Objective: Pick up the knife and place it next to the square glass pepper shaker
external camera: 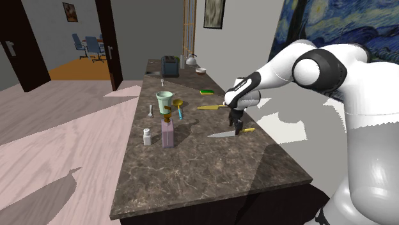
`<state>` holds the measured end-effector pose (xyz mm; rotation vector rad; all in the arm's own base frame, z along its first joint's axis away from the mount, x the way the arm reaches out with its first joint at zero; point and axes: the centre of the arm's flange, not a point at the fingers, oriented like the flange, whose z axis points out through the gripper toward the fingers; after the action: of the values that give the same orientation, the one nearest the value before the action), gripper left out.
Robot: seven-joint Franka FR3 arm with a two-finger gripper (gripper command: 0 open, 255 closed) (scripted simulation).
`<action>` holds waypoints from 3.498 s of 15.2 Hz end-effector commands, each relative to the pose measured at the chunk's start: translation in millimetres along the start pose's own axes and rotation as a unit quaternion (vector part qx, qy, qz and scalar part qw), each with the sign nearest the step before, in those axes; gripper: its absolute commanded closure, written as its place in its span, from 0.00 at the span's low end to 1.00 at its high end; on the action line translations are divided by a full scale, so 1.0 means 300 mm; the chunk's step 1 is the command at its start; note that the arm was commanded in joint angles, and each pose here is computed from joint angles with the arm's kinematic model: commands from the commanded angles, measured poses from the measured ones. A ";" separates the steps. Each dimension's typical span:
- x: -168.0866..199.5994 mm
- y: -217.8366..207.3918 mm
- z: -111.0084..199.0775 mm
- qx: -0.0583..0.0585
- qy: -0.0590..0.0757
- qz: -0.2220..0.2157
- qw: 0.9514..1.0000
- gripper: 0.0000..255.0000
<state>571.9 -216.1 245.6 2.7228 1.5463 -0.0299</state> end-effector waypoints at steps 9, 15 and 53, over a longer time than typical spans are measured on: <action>-0.003 0.004 0.099 0.000 0.000 -0.001 1.000 0.00; -0.003 0.004 0.098 0.000 0.000 -0.001 1.000 1.00; -0.015 0.003 -0.447 0.000 0.000 -0.001 1.000 1.00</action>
<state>572.0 -218.0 375.1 2.7202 1.5501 -0.0276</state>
